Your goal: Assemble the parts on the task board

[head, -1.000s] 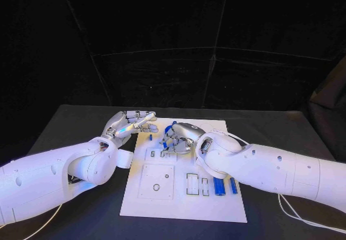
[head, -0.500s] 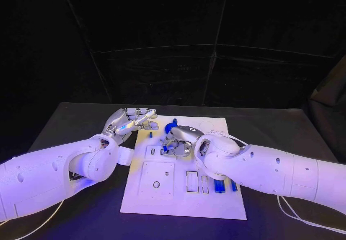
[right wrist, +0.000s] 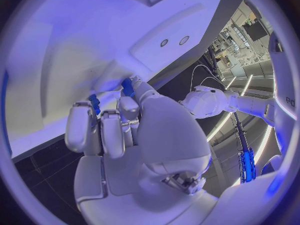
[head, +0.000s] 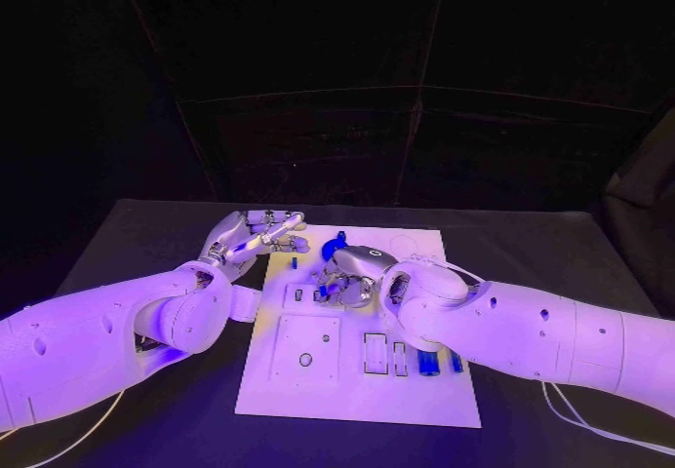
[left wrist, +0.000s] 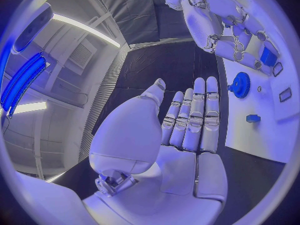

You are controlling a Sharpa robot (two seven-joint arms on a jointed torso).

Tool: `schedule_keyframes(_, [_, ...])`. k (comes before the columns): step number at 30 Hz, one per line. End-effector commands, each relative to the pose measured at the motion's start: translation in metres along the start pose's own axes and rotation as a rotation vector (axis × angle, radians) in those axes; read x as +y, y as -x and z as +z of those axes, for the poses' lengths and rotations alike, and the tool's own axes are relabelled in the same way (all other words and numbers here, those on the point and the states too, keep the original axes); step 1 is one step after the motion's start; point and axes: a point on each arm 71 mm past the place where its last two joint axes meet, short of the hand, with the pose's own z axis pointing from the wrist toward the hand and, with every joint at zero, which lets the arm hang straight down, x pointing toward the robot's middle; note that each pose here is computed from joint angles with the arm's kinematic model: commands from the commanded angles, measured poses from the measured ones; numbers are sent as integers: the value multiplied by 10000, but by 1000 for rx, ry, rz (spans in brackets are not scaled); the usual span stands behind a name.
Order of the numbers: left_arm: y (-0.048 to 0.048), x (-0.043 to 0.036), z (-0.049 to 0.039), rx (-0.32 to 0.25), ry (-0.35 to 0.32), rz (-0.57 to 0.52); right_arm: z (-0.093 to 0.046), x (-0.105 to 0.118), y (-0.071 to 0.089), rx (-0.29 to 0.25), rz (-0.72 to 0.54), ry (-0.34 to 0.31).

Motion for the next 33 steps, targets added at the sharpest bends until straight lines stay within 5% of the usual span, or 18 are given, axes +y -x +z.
schedule_keyframes(1, [-8, -17, 6, 7, -11, 0, -24, -53, -80, 63, -45, -42])
schedule_keyframes(33, [-3, -8, 12, 9, -5, 0, -44, -33, -53, 12, -88, -81])
